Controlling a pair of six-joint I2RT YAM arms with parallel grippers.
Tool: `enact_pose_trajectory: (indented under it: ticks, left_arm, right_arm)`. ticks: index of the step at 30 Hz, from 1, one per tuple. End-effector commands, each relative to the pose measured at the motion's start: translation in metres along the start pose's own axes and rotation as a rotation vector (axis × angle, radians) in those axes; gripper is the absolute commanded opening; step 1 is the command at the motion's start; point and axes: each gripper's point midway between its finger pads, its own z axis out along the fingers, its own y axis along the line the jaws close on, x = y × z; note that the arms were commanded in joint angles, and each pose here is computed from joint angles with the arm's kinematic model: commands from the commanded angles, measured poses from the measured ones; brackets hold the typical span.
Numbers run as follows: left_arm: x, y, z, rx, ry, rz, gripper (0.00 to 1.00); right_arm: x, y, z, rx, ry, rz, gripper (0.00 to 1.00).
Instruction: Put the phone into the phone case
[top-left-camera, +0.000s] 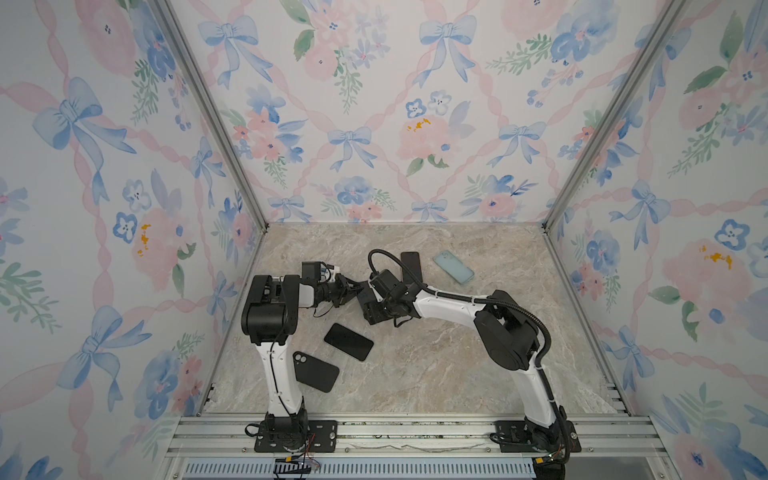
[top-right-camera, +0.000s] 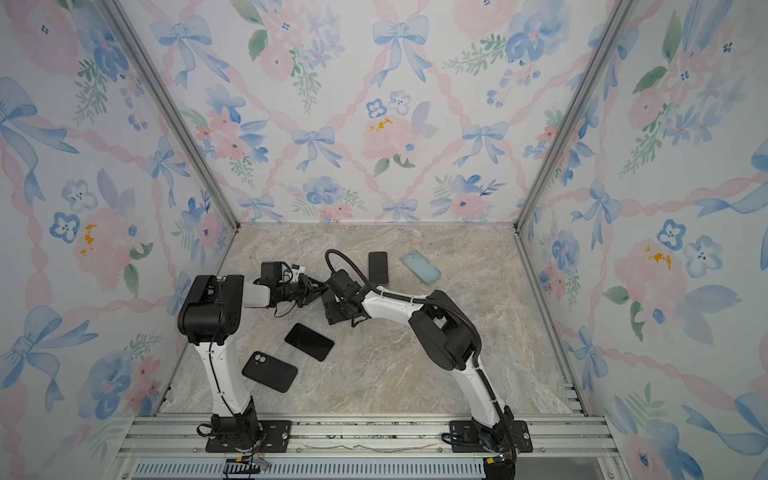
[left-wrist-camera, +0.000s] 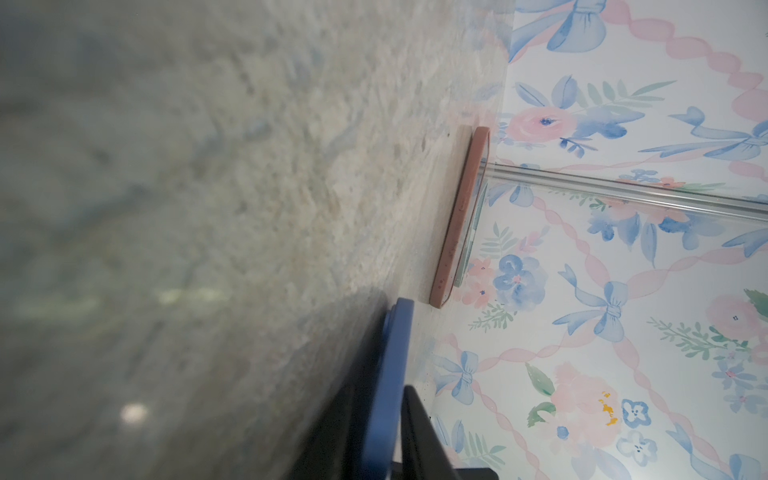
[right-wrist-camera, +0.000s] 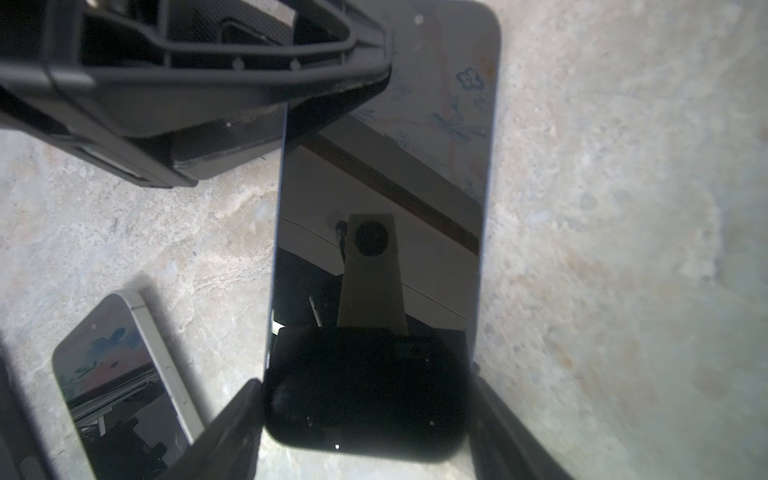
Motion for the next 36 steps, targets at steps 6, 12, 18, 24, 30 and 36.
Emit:
enact_pose_trajectory:
  ticks: [6, 12, 18, 24, 30, 36]
  left_arm:
    - [0.010, 0.003, 0.004, -0.015, 0.018, -0.019, 0.18]
    - [0.010, -0.007, 0.003, 0.001, 0.008, -0.008, 0.17]
    - [0.009, -0.025, 0.001, 0.036, -0.030, -0.002, 0.14]
    - [0.017, -0.048, 0.005, 0.112, -0.078, -0.020, 0.12]
    - [0.030, -0.084, 0.010, 0.240, -0.099, -0.040, 0.06]
    - [0.037, -0.111, 0.014, 0.291, -0.126, -0.011, 0.04]
  right_arm:
    - [-0.008, -0.023, -0.017, 0.033, -0.015, 0.072, 0.80]
    - [-0.023, -0.024, -0.031, 0.046, -0.051, 0.103, 0.87]
    - [-0.034, -0.032, -0.053, 0.080, -0.075, 0.169, 0.89]
    - [-0.047, -0.025, -0.089, 0.024, -0.167, 0.242, 0.88]
    - [-0.042, -0.029, -0.120, -0.031, -0.215, 0.353, 0.83]
    - [-0.030, -0.047, -0.150, -0.145, -0.252, 0.515, 0.80]
